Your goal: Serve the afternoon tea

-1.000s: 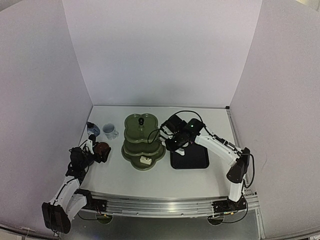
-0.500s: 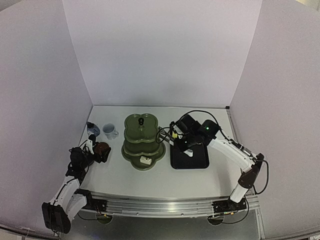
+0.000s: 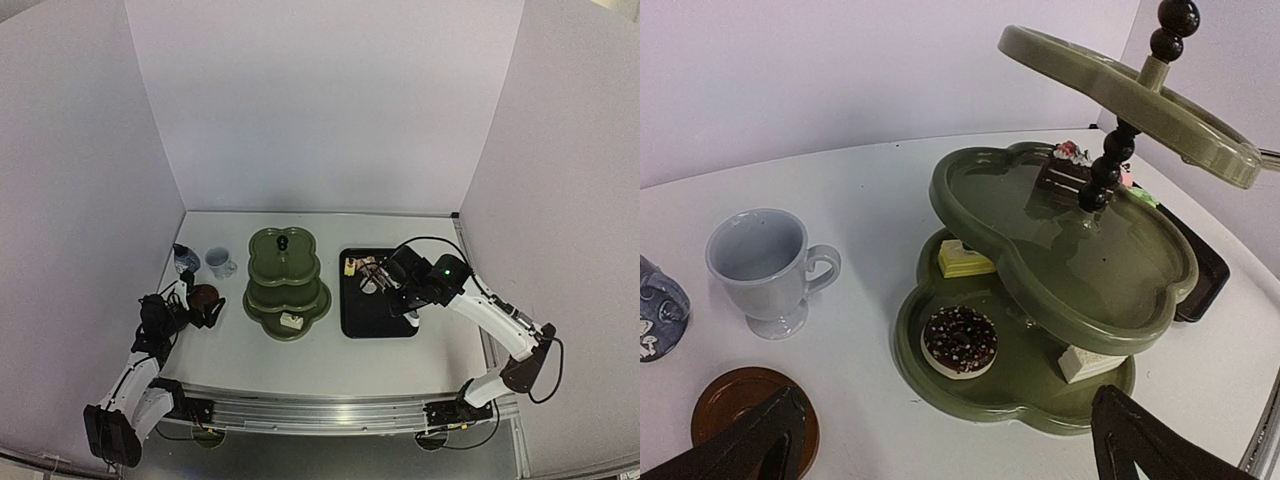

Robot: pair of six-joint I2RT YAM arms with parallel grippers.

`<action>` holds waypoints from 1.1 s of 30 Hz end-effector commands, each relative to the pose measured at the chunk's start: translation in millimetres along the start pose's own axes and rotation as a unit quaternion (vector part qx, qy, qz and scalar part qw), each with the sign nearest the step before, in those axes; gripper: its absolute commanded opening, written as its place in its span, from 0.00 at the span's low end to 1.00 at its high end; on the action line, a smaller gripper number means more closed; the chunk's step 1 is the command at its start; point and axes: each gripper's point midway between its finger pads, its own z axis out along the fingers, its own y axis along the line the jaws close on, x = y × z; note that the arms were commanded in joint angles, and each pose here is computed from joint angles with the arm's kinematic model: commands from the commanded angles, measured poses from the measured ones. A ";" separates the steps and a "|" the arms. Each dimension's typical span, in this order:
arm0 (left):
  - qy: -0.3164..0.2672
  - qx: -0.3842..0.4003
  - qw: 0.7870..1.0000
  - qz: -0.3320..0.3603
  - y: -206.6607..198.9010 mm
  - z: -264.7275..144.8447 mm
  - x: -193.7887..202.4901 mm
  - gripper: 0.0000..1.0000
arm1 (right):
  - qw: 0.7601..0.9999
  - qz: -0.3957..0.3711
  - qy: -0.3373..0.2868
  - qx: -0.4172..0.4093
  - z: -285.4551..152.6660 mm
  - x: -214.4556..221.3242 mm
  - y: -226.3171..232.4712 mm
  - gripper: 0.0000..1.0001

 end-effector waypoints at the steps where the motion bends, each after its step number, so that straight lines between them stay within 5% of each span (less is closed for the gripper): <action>1: -0.018 0.032 0.999 0.016 -11.5 -1.4 -19.0 1.00 | 0.998 0.037 -0.005 0.053 5.3 7.8 -29.6 0.31; 11: 0.032 0.159 0.980 0.114 -51.0 -3.1 -3.1 1.00 | 0.998 0.040 0.013 0.047 60.7 24.5 -22.3 0.33; 33: 0.038 0.146 0.984 0.091 -37.3 14.9 -7.8 1.00 | 0.998 0.054 0.027 0.022 116.0 51.1 -14.0 0.35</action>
